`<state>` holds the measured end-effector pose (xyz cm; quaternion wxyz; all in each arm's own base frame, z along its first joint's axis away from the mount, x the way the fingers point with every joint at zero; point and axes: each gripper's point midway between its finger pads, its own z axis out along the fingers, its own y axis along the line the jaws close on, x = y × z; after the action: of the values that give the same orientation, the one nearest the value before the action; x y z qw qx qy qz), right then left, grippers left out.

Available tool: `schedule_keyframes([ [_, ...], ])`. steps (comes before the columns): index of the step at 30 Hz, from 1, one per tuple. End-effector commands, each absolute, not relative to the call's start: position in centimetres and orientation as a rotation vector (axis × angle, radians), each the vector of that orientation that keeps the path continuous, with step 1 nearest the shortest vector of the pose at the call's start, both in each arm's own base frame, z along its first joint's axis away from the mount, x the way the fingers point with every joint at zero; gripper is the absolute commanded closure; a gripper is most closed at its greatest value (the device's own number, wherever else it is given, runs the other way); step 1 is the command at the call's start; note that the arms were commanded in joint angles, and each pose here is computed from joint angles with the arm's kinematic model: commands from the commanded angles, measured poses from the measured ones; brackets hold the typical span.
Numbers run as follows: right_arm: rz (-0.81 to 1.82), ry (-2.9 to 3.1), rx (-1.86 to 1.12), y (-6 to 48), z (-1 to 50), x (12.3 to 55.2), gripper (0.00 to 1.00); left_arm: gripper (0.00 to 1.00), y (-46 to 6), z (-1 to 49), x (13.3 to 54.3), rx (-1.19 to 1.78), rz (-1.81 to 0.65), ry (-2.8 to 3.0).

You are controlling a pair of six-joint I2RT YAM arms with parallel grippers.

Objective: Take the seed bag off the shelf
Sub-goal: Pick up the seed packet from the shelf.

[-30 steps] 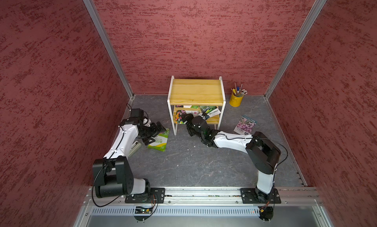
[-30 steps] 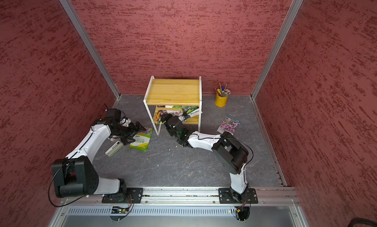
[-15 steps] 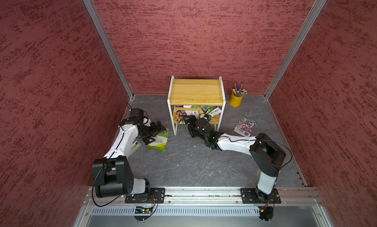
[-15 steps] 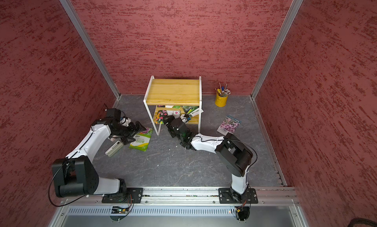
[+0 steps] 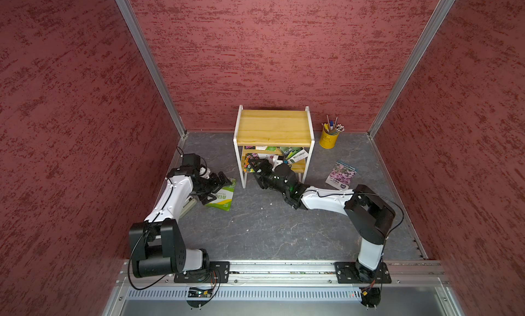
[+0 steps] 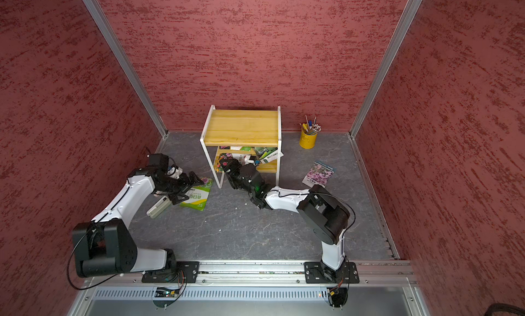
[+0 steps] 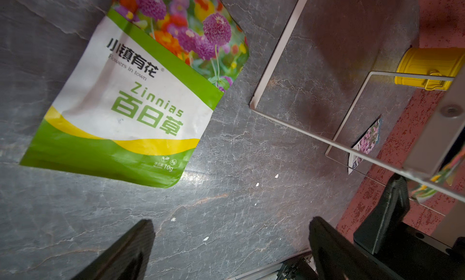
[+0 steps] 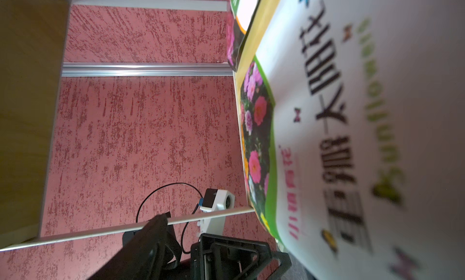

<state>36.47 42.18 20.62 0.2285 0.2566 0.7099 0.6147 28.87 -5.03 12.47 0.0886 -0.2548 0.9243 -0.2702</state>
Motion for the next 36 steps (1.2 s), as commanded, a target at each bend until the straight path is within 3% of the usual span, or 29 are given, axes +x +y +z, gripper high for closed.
schedule_keyframes([
  [1, 1.751, 1.894, 0.649, 42.3, 22.3, 36.6, 0.18, 0.00, -4.9, 12.8, 28.8, -0.758, -0.809, 2.725],
  [11, 1.784, 1.838, 0.627, 42.5, 23.9, 36.8, 0.32, 0.00, -4.9, 12.8, 28.6, -0.764, -0.807, 2.725],
  [14, 1.810, 1.807, 0.639, 42.5, 23.8, 37.2, 0.41, 0.00, -4.9, 12.8, 28.7, -0.764, -0.805, 2.724],
  [20, 1.822, 1.800, 0.620, 42.5, 24.9, 37.0, 0.41, 0.00, -4.9, 13.1, 29.0, -0.760, -0.804, 2.719],
  [25, 1.827, 1.793, 0.624, 42.2, 25.0, 36.9, 0.50, 0.00, -5.0, 12.7, 28.8, -0.765, -0.812, 2.724],
  [27, 1.832, 1.798, 0.627, 42.2, 24.8, 36.8, 0.49, 0.00, -5.0, 12.7, 28.8, -0.765, -0.812, 2.725],
  [29, 1.832, 1.805, 0.646, 42.1, 24.3, 36.7, 0.38, 0.00, -5.0, 12.7, 28.8, -0.766, -0.810, 2.728],
  [36, 1.824, 1.826, 0.647, 41.7, 24.1, 35.5, 0.35, 0.00, -5.0, 12.6, 28.7, -0.765, -0.812, 2.730],
])
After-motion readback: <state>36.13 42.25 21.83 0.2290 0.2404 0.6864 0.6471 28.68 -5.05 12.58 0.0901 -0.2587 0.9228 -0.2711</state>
